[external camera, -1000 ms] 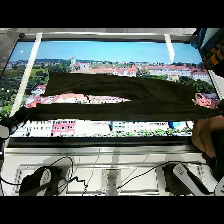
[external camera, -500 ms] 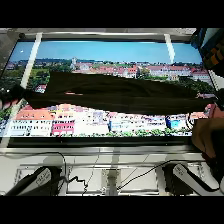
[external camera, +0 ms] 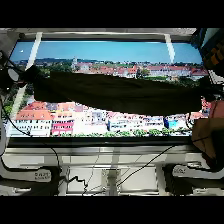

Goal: Fold the clothes and pants, and hang the long-sleeved shirts on hangers.

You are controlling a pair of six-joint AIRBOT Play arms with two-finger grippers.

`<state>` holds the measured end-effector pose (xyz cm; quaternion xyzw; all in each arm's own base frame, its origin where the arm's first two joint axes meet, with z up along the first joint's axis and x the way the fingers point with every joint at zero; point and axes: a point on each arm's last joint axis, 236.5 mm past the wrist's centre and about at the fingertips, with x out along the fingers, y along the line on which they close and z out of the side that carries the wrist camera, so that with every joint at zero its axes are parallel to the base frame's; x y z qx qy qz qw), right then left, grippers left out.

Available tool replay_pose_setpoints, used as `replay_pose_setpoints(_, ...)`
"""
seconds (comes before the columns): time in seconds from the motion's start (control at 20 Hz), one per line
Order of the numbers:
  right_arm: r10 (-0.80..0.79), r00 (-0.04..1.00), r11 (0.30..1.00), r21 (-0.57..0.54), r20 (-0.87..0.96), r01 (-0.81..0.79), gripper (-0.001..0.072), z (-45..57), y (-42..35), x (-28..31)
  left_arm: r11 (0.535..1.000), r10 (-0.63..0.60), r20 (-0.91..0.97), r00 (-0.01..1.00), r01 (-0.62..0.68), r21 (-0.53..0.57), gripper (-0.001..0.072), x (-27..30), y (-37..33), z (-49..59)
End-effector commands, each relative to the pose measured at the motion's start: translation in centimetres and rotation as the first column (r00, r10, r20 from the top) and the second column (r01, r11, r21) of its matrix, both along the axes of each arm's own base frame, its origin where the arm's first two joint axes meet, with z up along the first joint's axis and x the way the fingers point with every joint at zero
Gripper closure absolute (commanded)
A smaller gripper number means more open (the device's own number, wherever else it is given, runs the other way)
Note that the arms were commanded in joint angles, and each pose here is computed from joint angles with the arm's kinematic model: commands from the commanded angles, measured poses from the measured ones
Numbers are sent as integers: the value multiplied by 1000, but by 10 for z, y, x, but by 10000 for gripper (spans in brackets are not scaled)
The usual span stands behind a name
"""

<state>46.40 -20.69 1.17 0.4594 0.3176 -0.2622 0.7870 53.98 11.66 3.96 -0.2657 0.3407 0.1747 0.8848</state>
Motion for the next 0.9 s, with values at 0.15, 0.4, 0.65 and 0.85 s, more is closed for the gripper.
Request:
replay_pose_setpoints(0.15,-248,942,965,144,226,220,679,22,-26,52,994,94,212,973,-79,-78,687,42,2,25)
replay_pose_setpoints(0.4,-293,903,954,157,314,255,679,27,-28,73,981,147,234,961,-111,-157,687,58,-7,3)
replay_pose_setpoints(0.65,-335,885,938,200,324,282,679,12,-26,86,978,146,299,943,-93,-186,687,76,-23,-1)
replay_pose_setpoints(0.85,-316,882,946,183,349,266,678,19,-30,102,979,140,306,942,-86,-184,685,81,-26,-9)
